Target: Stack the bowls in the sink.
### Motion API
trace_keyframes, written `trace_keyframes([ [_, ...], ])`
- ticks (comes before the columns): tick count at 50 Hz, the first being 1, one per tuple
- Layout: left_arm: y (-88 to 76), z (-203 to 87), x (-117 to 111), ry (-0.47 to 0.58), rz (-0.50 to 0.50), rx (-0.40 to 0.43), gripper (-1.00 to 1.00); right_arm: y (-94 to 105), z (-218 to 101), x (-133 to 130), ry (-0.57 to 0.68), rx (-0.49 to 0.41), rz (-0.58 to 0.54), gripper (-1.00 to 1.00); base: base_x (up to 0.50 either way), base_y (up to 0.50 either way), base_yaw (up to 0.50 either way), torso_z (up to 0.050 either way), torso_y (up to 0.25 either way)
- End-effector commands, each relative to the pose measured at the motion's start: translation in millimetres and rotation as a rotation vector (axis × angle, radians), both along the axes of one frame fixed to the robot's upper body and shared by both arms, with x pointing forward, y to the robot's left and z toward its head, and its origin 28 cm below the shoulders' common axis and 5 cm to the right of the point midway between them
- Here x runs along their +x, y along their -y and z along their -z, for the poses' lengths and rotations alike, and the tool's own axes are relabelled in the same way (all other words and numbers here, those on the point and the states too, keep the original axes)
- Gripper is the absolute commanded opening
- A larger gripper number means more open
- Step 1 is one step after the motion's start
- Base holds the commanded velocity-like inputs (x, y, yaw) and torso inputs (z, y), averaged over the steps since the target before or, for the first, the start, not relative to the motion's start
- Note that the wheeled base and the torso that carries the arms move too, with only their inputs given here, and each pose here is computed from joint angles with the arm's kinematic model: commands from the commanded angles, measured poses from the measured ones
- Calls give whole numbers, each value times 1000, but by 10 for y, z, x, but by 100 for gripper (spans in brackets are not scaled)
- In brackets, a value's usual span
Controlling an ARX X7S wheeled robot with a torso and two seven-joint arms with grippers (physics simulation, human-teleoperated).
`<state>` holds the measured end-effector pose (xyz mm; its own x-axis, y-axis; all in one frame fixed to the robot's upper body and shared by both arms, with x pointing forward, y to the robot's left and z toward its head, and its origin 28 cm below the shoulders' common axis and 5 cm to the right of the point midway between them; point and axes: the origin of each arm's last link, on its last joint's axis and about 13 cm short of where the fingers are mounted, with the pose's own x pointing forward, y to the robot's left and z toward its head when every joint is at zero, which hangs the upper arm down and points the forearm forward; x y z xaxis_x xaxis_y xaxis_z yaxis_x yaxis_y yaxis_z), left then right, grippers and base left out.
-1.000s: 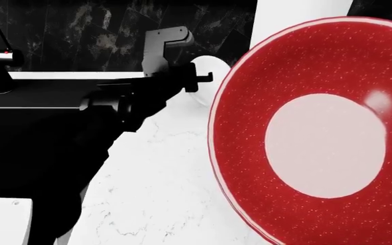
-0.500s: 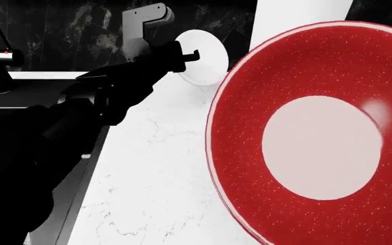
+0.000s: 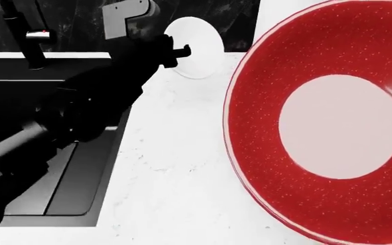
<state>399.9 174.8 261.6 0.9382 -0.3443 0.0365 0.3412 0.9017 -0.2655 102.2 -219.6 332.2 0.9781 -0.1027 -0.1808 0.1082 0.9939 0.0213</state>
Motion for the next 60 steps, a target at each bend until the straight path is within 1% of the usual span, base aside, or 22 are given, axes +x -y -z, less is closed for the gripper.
trace_keyframes([
  [1, -83, -80, -187, 106, -23, -41, -100, -58, 10, 48, 100, -3, 13, -100, -500, 305, 0, 0, 0],
  [3, -95, -68, -231, 124, -25, -40, -100, -92, 23, 89, 124, -7, 14, -100, -500, 309, 0, 0, 0],
  [7, -157, -54, -323, 149, -65, -46, -100, -177, 43, 203, 177, -15, 20, -100, -500, 313, 0, 0, 0],
  [11, -258, -46, -403, 171, -134, -59, -100, -222, 60, 306, 229, 0, 47, -100, -500, 323, 0, 0, 0],
  [19, -397, -5, -581, 217, -239, -28, -100, -229, 132, 474, 285, 75, 67, -100, -500, 324, 0, 0, 0],
  [22, -431, -4, -595, 242, -299, 7, -100, -208, 184, 531, 284, 80, 67, -100, -500, 320, 0, 0, 0],
  [24, -451, -3, -596, 244, -314, 8, -100, -188, 215, 557, 280, 81, 72, -100, -500, 322, 0, 0, 0],
  [28, -478, 1, -602, 244, -325, 11, -100, -165, 267, 591, 270, 89, 74, -100, -500, 323, 0, 0, -3],
  [31, -488, 6, -593, 242, -328, 12, -100, -172, 280, 604, 277, 77, 72, -100, -488, 342, 0, 0, 0],
  [35, -495, 27, -583, 237, -326, 14, -100, -181, 294, 625, 288, 85, 66, -100, 0, 0, 0, 0, -3],
  [39, -527, 51, -570, 223, -331, -2, -100, -186, 319, 650, 296, 109, 64, -100, 0, 55, 0, 0, 0],
  [49, -568, 62, -567, 213, -344, -14, -100, -214, 319, 663, 323, 154, 22, -100, 119, 500, 0, 0, 0],
  [60, -573, 86, -573, 206, -343, -21, -100, -236, 309, 646, 326, 168, 2, -100, 110, 500, 0, 0, 0],
])
